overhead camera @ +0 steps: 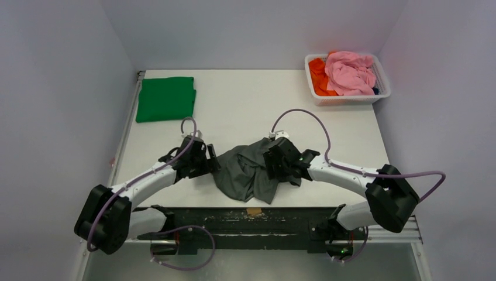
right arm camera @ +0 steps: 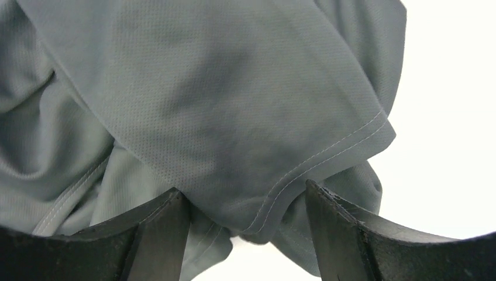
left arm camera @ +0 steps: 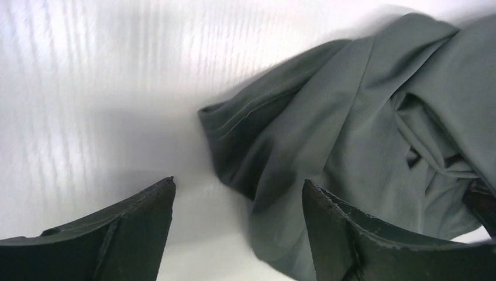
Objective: Fold and stack the t-shirts
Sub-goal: Flatten out the tshirt
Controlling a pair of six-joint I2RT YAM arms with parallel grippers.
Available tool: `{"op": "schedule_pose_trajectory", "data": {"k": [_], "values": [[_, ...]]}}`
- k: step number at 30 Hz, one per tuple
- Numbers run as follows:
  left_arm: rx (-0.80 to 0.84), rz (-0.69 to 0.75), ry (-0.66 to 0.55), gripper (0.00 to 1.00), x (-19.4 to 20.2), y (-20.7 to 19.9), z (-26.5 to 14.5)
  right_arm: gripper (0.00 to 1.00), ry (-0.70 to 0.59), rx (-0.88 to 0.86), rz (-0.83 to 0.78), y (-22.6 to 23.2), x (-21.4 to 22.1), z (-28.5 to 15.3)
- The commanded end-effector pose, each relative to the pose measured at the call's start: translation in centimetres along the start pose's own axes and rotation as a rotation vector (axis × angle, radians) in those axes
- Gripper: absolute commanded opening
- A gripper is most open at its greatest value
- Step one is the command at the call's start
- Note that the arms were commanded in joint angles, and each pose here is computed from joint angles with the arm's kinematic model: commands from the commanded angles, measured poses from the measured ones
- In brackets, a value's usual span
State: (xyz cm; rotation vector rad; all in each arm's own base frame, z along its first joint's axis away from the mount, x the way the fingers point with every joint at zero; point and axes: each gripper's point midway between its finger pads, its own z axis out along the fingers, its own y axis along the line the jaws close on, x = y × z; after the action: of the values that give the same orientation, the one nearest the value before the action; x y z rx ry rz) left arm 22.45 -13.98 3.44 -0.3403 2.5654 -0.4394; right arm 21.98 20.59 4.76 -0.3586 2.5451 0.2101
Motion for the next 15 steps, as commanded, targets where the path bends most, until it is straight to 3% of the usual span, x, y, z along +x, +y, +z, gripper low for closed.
{"op": "schedule_pose_trajectory", "data": {"k": [1, 6, 9, 13, 15], "values": [[0.103, -0.014, -0.014, 0.70, -2.2, -3.3, 1.8, 0.66, -0.142, 0.068, 0.088, -0.7, -3.0, 0.6], [0.219, -0.003, 0.093, 0.37, -0.4, -5.3, 3.4, 0.60, -0.191, 0.182, 0.140, -2.6, -4.0, 1.3], [0.248, 0.002, 0.114, 0.01, -0.1, -5.7, 3.5, 0.57, -0.224, 0.199, 0.165, -2.9, -4.7, 1.2], [0.217, 0.010, 0.077, 0.00, -0.6, -5.2, 3.0, 0.53, -0.207, 0.159, 0.159, -2.2, -4.7, 0.9], [0.185, 0.010, 0.041, 0.00, -1.2, -4.6, 2.4, 0.41, -0.190, 0.154, 0.167, -2.3, -4.1, 0.6]]}}
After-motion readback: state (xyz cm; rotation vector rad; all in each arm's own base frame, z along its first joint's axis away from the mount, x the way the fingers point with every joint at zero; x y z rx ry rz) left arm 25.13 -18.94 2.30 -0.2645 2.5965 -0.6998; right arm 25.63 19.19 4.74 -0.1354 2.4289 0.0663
